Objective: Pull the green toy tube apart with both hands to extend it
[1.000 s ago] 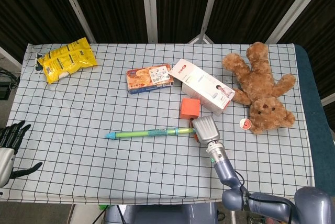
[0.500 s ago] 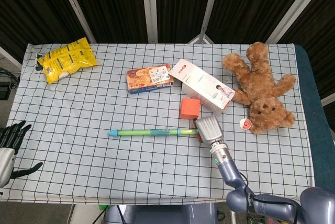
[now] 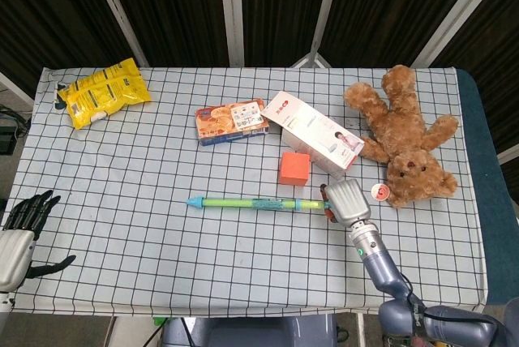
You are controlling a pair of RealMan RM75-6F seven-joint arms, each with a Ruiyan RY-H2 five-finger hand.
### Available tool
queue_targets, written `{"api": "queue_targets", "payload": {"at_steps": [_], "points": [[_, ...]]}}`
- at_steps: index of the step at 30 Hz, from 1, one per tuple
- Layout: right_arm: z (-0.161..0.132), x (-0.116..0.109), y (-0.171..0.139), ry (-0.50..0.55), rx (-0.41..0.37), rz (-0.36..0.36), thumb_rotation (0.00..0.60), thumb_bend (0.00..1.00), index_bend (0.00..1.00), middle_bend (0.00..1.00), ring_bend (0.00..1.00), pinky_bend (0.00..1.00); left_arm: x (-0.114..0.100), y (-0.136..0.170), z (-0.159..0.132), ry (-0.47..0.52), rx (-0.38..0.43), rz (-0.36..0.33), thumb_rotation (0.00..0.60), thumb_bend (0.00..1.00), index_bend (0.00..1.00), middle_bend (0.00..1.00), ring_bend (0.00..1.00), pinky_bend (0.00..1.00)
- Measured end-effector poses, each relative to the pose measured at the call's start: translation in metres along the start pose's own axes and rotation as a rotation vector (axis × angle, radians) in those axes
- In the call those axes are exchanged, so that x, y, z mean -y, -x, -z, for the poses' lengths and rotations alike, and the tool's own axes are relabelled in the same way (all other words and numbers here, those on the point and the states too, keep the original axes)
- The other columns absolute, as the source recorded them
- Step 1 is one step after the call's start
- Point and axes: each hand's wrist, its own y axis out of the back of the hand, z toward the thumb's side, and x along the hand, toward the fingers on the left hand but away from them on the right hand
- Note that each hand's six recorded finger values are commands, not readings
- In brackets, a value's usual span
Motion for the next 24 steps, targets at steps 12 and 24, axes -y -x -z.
{"api": "queue_targets", "payload": {"at_steps": [12,24], "points": [[0.015,0.000,-0.013,0.000,-0.019,-0.044,0.600,0.44,0.73,1.00,1.00,0.91,-0.011,-0.037,-0.032,-0.013,0.056,0.019,0.600,0.17,0.13,0.02,0.00,0.00],[0.010,-0.003,-0.018,-0.004,-0.026,-0.047,0.600,0.44,0.74,1.00,1.00,0.91,0.020,-0.116,-0.100,-0.138,0.171,0.115,0.600,0.23,0.27,0.09,0.00,0.00]]}}
